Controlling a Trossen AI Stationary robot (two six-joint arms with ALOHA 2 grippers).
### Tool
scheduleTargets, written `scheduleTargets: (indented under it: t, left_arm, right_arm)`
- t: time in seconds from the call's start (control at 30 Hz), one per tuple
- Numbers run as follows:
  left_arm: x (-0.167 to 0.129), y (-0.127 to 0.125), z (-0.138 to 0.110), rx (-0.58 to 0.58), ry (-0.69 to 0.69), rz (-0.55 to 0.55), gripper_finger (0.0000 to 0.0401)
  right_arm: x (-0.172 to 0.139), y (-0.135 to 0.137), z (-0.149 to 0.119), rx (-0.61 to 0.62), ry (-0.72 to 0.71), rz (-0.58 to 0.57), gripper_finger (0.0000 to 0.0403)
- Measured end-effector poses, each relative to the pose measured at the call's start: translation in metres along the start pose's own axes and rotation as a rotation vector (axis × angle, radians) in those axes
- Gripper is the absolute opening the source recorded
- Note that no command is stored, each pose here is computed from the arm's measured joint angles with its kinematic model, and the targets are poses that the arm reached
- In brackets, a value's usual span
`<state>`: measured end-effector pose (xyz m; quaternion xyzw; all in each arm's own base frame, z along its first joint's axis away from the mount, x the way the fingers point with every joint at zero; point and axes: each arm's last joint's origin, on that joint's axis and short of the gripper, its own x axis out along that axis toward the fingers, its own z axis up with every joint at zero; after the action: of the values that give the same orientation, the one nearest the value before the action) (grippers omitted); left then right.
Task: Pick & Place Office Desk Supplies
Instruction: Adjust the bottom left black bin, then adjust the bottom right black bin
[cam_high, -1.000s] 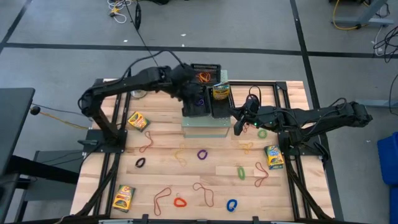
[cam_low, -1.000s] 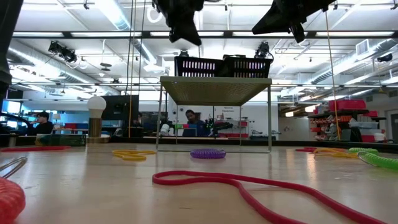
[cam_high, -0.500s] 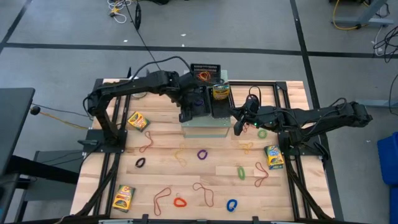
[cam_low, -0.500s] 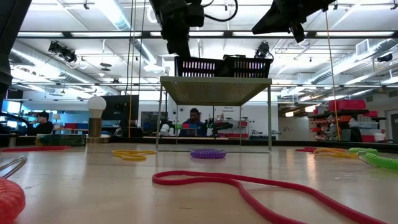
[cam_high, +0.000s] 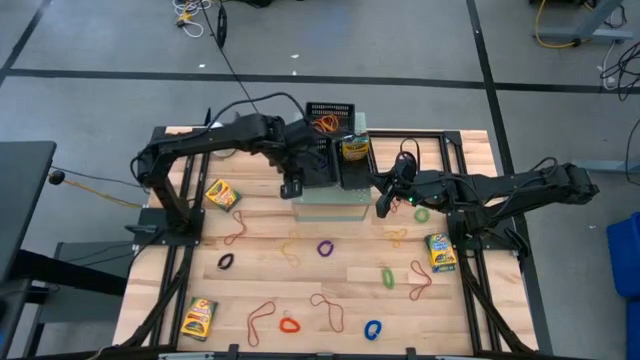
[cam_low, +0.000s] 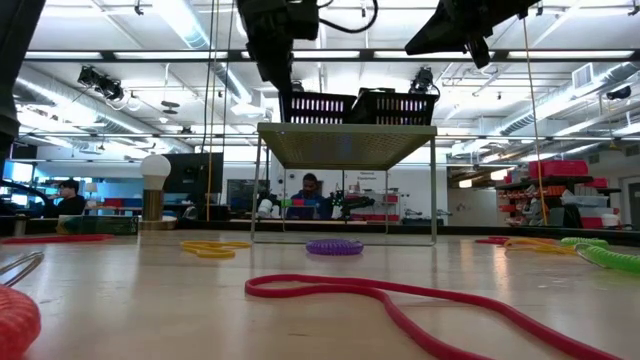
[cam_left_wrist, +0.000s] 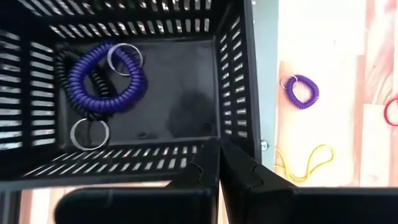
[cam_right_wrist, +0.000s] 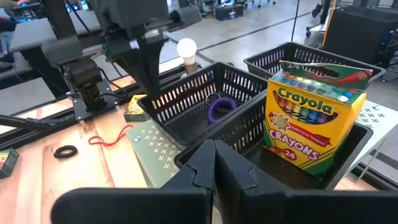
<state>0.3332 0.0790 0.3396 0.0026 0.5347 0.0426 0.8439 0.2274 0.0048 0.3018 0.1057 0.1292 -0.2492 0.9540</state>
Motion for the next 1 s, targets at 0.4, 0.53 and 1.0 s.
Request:
scheduleTargets:
  t: [0.4, 0.53, 1.0]
  left_arm:
    - [-0.047, -0.008, -0.012, -0.101, -0.301, -0.052, 0.0005]
    - [-0.050, -0.013, -0.036, -0.151, -0.486, -0.079, 0.0005]
    - [-0.048, -0.033, -0.116, -0.394, -0.706, 0.004, 0.0007]
  right_arm:
    - [-0.012, -0.030, 0.018, 0.152, 0.192, -0.277, 0.0009]
    - [-0.002, -0.049, -0.002, 0.207, 0.316, -0.345, 0.0009]
    - [0.033, -0.047, -0.024, 0.239, 0.339, -0.111, 0.0009]
